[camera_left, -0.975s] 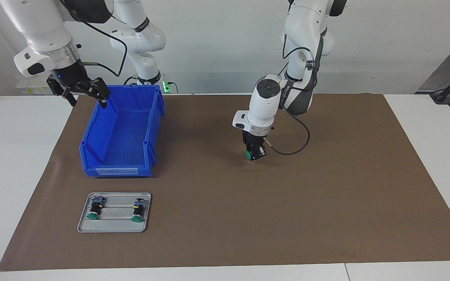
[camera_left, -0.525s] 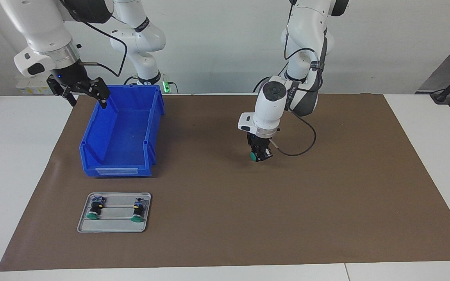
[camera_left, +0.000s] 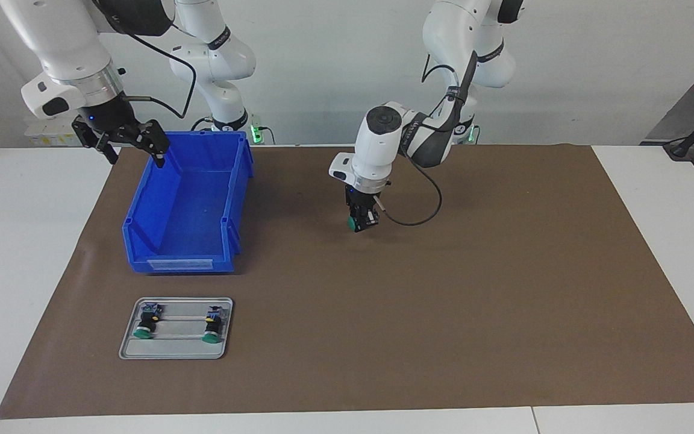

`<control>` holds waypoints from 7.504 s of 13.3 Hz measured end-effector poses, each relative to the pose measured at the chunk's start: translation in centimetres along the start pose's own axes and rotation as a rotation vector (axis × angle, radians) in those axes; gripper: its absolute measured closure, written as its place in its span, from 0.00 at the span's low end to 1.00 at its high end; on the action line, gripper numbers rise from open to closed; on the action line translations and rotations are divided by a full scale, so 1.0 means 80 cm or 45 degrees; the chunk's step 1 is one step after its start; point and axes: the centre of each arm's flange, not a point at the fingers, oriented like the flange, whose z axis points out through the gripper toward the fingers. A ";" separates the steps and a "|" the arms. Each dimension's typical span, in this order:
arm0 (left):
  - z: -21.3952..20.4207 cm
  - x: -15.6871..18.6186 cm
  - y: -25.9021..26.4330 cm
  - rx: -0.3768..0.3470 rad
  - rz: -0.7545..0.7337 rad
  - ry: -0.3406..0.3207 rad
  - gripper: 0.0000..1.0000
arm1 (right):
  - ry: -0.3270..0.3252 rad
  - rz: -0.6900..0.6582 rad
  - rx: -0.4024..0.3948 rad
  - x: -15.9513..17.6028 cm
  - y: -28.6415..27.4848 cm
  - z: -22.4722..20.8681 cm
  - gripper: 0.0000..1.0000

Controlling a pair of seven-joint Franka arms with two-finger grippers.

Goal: Place and press button with both arms

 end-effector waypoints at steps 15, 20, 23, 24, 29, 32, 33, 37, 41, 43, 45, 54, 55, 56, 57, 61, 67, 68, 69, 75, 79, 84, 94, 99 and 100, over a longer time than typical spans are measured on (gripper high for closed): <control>-0.013 -0.021 -0.054 0.077 -0.099 0.192 0.66 | 0.000 0.000 0.000 0.000 0.000 0.000 0.00; -0.036 -0.078 -0.115 -0.130 0.003 -0.022 0.66 | 0.000 0.000 0.000 0.000 0.000 0.000 0.00; -0.055 -0.125 -0.154 -0.224 0.026 0.035 0.66 | 0.000 0.000 0.000 0.000 0.000 0.000 0.00; -0.062 -0.141 -0.165 -0.268 0.026 0.091 0.66 | 0.000 0.000 0.000 0.000 0.000 0.000 0.00; -0.066 -0.208 -0.189 -0.394 0.000 0.421 0.66 | 0.000 0.000 0.000 0.000 0.000 0.000 0.00; -0.044 -0.234 -0.180 -0.336 0.014 0.625 0.66 | 0.000 0.000 0.000 0.000 0.000 0.000 0.00; -0.034 -0.243 -0.174 -0.303 0.008 0.677 0.66 | 0.000 0.000 0.000 0.000 0.000 0.000 0.00; -0.017 -0.264 -0.150 -0.263 0.034 0.762 0.66 | 0.000 0.000 0.000 0.000 0.000 0.000 0.00; -0.005 -0.273 -0.125 -0.220 0.053 0.944 0.66 | 0.000 0.000 0.000 0.000 0.000 0.000 0.00; 0.009 -0.279 -0.111 -0.210 0.082 0.977 0.66 | 0.000 0.000 0.000 0.000 0.000 0.000 0.00; 0.020 -0.285 -0.095 -0.199 0.099 1.040 0.66 | 0.000 0.000 0.000 0.000 0.000 0.000 0.00; 0.052 -0.325 -0.043 -0.286 0.254 1.341 0.66 | 0.000 0.000 0.000 0.000 0.000 0.000 0.00; 0.055 -0.327 -0.038 -0.274 0.266 1.366 0.66 | 0.000 0.000 0.000 0.000 0.000 0.000 0.00; 0.060 -0.330 -0.032 -0.266 0.278 1.385 0.66 | 0.000 0.000 0.000 0.000 0.000 0.000 0.00; 0.066 -0.333 -0.026 -0.263 0.291 1.393 0.66 | 0.000 0.000 0.000 0.000 0.000 0.000 0.00; 0.085 -0.338 -0.006 -0.296 0.329 1.433 0.66 | 0.000 0.000 0.000 0.000 0.000 0.000 0.00; 0.092 -0.327 0.008 -0.294 0.308 1.494 0.66 | 0.000 0.000 0.000 0.000 0.000 0.000 0.00; 0.093 -0.323 0.010 -0.289 0.301 1.505 0.66 | 0.000 0.000 0.000 0.000 0.000 0.000 0.00; 0.095 -0.319 0.012 -0.277 0.287 1.520 0.66 | 0.000 0.000 0.000 0.000 0.000 0.000 0.00; 0.110 -0.308 0.019 -0.221 0.213 1.522 0.66 | 0.000 0.000 0.000 0.000 0.000 0.000 0.00; 0.118 -0.316 0.016 -0.202 0.199 1.480 0.66 | 0.000 0.000 0.000 0.000 0.000 0.000 0.00; 0.121 -0.318 0.017 -0.202 0.198 1.471 0.66 | 0.000 0.000 0.000 0.000 0.000 0.000 0.00; 0.125 -0.323 0.025 -0.223 0.191 1.490 0.66 | 0.000 0.000 0.000 0.000 0.000 0.000 0.00; 0.127 -0.326 0.026 -0.223 0.185 1.482 0.61 | 0.000 0.000 0.000 0.000 0.000 0.000 0.00; 0.129 -0.329 0.027 -0.220 0.180 1.473 0.61 | 0.000 0.000 0.000 0.000 0.000 0.000 0.00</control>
